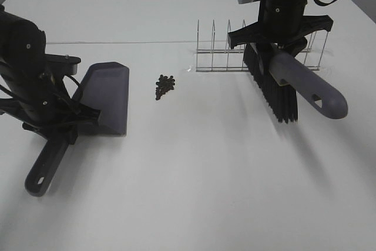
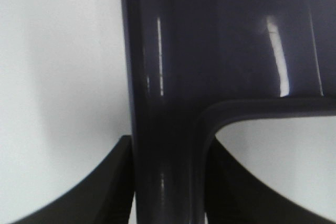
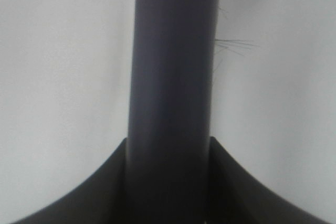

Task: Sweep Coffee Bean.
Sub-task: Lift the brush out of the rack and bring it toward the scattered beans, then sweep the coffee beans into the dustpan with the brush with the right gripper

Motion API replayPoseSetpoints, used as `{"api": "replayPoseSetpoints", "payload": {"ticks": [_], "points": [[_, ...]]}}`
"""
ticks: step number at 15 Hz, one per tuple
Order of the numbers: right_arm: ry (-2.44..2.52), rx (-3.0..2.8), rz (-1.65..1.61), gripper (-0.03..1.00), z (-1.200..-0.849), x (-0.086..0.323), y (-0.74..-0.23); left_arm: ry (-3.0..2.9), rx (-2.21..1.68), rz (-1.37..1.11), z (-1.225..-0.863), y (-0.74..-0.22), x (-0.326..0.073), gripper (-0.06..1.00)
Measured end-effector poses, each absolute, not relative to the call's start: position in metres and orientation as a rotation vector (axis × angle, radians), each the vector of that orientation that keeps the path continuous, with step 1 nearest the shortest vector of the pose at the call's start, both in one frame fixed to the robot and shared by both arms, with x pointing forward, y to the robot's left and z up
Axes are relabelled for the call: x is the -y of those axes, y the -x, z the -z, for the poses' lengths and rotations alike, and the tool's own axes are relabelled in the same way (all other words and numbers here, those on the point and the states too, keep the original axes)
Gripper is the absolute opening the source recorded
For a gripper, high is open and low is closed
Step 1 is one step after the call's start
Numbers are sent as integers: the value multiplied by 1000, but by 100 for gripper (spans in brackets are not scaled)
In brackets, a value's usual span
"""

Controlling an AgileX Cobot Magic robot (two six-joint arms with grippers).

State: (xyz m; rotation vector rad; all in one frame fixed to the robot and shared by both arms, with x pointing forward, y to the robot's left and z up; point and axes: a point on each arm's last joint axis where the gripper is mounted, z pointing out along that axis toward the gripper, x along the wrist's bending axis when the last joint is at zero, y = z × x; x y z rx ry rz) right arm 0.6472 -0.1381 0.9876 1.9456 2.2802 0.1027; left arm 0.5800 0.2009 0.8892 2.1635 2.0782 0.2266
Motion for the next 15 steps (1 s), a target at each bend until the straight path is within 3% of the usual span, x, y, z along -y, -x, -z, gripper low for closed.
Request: {"api": "replayPoseSetpoints", "payload": {"ticks": [4, 6, 15], "points": [[-1941, -2322, -75, 36, -971, 126, -646, -2144, -2071, -222, -877, -584, -199, 37], [-1837, -2379, -49, 36, -946, 100, -643, -2143, -2048, -219, -873, -584, -192, 37], [-1657, -2516, -172, 35, -918, 46, -658, -2157, -2024, -220, -872, -584, -185, 37]]}}
